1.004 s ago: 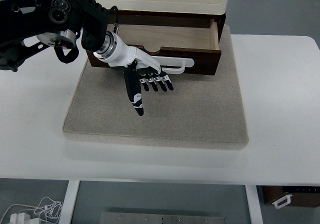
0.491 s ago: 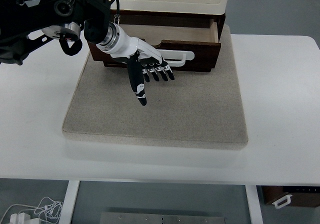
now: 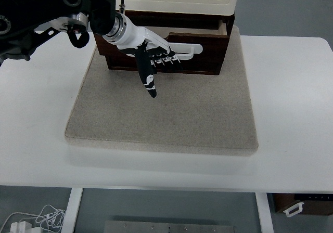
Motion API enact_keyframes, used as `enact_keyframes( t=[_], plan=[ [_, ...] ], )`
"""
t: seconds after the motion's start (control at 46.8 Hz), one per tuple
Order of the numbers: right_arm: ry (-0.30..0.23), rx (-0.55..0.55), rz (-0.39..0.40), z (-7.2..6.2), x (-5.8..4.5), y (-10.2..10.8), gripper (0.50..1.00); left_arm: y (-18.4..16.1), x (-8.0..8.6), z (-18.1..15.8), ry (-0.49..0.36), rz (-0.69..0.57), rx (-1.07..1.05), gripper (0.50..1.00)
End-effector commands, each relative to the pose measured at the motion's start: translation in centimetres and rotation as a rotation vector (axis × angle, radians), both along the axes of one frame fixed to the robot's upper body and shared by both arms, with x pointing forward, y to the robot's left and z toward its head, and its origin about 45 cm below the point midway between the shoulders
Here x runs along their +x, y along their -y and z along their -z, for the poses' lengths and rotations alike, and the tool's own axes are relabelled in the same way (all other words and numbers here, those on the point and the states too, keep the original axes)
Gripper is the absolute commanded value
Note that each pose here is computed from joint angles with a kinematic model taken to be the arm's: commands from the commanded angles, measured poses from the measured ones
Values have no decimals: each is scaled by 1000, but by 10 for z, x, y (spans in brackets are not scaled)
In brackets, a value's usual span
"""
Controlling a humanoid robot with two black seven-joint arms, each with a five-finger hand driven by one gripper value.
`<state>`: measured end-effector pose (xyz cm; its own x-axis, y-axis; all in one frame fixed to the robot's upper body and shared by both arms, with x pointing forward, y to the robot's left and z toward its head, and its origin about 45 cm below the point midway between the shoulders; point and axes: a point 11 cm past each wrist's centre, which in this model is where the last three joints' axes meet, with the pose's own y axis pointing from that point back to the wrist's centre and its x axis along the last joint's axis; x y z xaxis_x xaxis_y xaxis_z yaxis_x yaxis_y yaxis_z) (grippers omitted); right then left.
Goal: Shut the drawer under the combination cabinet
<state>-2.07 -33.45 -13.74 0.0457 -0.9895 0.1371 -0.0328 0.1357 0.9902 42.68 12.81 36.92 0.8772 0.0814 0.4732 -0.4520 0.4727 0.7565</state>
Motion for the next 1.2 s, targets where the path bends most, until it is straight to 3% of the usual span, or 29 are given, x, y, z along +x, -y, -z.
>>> enact_keyframes(
  t=[0.0,0.855,1.175],
  plan=[
    [0,1,0,0,0,0,952,0,1,-3,5,-3,-10,1000],
    [0,-1,0,0,0,0,952,-18,21,-3,36,-84,1,1000],
    [0,1,1,0,0,0,952,-9,28,-2,37,-93,-6,1000]
  ],
)
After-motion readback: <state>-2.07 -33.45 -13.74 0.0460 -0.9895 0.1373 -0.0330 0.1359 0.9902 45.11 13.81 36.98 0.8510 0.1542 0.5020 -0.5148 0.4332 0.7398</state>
